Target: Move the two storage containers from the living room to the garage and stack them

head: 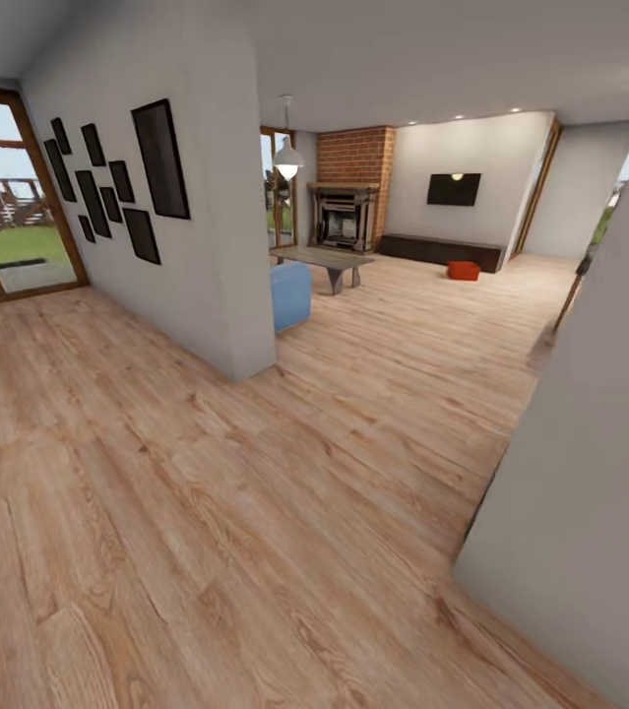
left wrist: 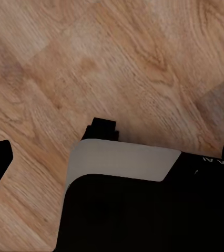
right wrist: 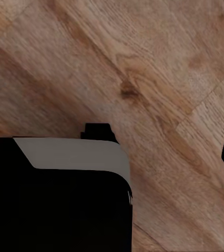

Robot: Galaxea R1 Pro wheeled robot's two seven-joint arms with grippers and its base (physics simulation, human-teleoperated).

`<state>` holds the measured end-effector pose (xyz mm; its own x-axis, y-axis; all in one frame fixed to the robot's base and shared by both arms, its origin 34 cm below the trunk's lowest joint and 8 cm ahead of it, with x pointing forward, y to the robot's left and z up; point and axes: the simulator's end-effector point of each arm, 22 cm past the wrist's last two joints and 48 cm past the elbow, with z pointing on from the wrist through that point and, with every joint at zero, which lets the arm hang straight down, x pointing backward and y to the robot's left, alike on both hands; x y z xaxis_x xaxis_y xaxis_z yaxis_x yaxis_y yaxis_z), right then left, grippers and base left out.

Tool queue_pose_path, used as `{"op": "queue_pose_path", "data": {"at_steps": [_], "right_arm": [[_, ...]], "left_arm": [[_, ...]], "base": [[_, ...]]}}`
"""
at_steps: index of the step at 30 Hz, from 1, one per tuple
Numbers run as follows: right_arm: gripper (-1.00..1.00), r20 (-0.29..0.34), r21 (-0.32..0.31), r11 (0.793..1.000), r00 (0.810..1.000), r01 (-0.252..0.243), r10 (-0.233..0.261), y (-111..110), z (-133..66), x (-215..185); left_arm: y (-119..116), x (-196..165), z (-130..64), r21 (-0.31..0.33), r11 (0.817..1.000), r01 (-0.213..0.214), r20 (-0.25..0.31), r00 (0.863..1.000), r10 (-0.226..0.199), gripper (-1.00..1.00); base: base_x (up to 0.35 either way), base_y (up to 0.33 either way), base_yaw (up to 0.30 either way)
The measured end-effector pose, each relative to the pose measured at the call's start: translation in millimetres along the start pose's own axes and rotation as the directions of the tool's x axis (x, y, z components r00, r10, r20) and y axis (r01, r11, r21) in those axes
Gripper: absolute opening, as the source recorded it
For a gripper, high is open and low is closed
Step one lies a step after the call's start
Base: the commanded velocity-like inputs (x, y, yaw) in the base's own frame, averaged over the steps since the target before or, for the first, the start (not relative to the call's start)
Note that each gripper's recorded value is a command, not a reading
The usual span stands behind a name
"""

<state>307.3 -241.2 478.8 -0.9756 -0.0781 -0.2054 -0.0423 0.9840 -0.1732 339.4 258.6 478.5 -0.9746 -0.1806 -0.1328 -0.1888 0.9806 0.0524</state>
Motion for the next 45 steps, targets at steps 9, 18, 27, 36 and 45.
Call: {"op": "queue_pose_path", "data": {"at_steps": [9,18,27,36,45], "right_arm": [[1.00,0.000,0.000,1.000,1.000,0.000,0.000,0.0,0.0,0.0],[1.00,0.001,0.000,1.000,1.000,0.000,0.000,-0.1,0.0,-0.1],[1.00,0.001,0.002,1.000,1.000,-0.002,0.002,-1.4,0.2,-0.1],[1.00,0.002,0.003,1.000,1.000,-0.001,0.001,-2.4,0.4,-0.2],[1.00,0.001,0.008,1.000,1.000,-0.008,0.008,-5.8,1.0,0.0]], "left_arm": [[0.0,-0.1,0.0,0.000,1.000,0.000,0.000,1.000,0.000,1.00],[-0.1,0.0,0.0,0.000,1.000,-0.001,-0.001,1.000,0.001,1.00],[-0.1,-0.1,0.0,0.000,1.000,-0.002,0.000,1.000,0.002,1.00],[-0.1,-0.2,0.0,0.000,1.000,-0.002,0.000,1.000,0.002,1.00],[1.0,-0.4,0.1,-0.001,1.000,0.000,0.000,1.000,0.000,1.00]], "base": [[0.320,0.000,0.271],[0.320,0.000,0.045],[0.320,0.000,0.000],[0.320,0.000,0.000],[0.320,0.000,0.000]]}}
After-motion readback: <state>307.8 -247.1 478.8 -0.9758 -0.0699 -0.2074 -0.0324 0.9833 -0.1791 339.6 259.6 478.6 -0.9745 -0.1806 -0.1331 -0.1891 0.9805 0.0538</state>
